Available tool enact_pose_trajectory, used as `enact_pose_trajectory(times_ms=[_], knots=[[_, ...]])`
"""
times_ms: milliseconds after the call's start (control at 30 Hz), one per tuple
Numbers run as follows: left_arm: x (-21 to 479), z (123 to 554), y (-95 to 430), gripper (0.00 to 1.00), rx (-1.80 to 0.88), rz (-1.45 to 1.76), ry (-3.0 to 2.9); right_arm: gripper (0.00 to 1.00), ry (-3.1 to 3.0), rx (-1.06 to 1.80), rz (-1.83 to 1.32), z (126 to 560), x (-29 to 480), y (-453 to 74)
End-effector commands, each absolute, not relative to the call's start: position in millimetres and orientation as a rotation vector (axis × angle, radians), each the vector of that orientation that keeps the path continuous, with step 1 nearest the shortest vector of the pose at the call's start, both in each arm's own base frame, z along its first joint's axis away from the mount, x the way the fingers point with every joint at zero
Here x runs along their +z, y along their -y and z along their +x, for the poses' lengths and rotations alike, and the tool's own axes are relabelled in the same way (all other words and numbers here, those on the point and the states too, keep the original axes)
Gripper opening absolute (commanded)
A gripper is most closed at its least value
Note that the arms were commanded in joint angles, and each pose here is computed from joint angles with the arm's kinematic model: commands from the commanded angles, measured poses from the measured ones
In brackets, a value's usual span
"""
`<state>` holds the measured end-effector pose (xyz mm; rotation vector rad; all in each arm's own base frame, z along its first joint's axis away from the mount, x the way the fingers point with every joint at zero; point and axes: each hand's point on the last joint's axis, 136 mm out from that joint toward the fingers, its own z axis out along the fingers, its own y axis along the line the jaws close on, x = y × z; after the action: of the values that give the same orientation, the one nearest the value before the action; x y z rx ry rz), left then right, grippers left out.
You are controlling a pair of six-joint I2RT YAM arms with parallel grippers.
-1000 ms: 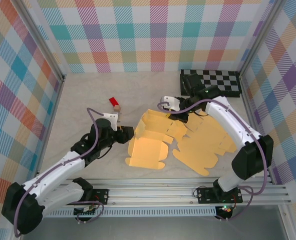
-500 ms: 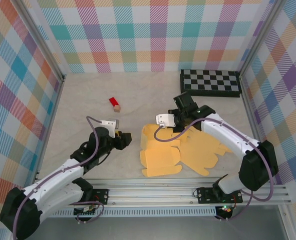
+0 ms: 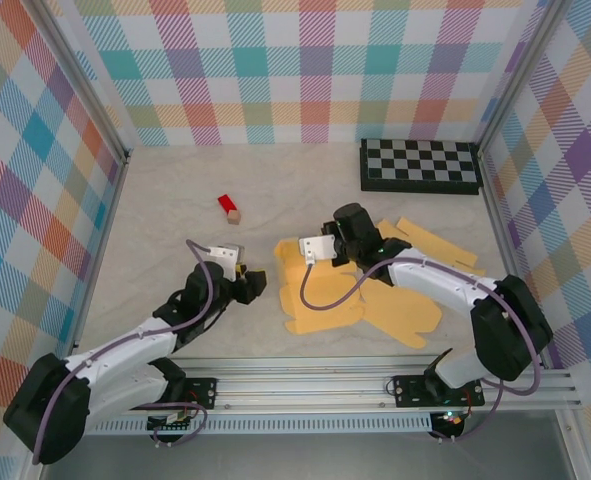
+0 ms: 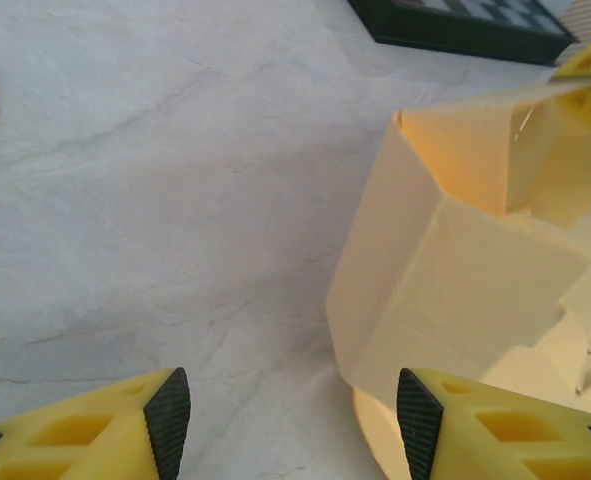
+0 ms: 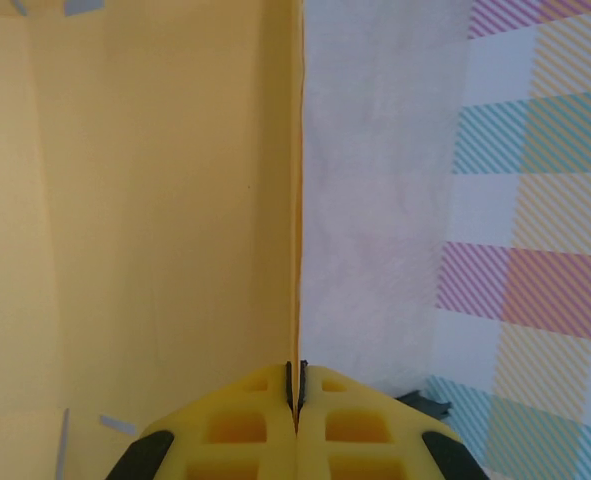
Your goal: Fold the paper box
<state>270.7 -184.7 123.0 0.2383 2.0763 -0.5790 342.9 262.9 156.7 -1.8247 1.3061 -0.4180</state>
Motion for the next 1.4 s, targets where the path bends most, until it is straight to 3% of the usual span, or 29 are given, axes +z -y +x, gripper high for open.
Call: enact_pose_trajectory(times_ms=[0,233,533,1067,1367], knots=[[147.4,289.7,196.2,0.60,-0.516,0.321,-1.998,0.00,-1.222,-0.479,-1.723,368.5,188.5,-283.1],[136.9,304.1,189.9,0.61,-0.381,0.370,-2.020,0.00,-1.160,-0.504,-1.788,369.9,157.9,-287.9],[119.8,299.7,202.9,0.60,-0.471,0.420,-2.026,0.00,-1.179,-0.501,-1.805,364.6,123.2,-282.0],[99.8,312.4,238.4,0.58,-0.554,0.514,-2.095,0.00,-1.223,-0.490,-1.780,363.2,117.8,-278.2],[86.6,315.6,236.2,0.58,-0.540,0.466,-2.127,0.00,-1.078,-0.635,-1.764,360.1,113.1,-271.2]])
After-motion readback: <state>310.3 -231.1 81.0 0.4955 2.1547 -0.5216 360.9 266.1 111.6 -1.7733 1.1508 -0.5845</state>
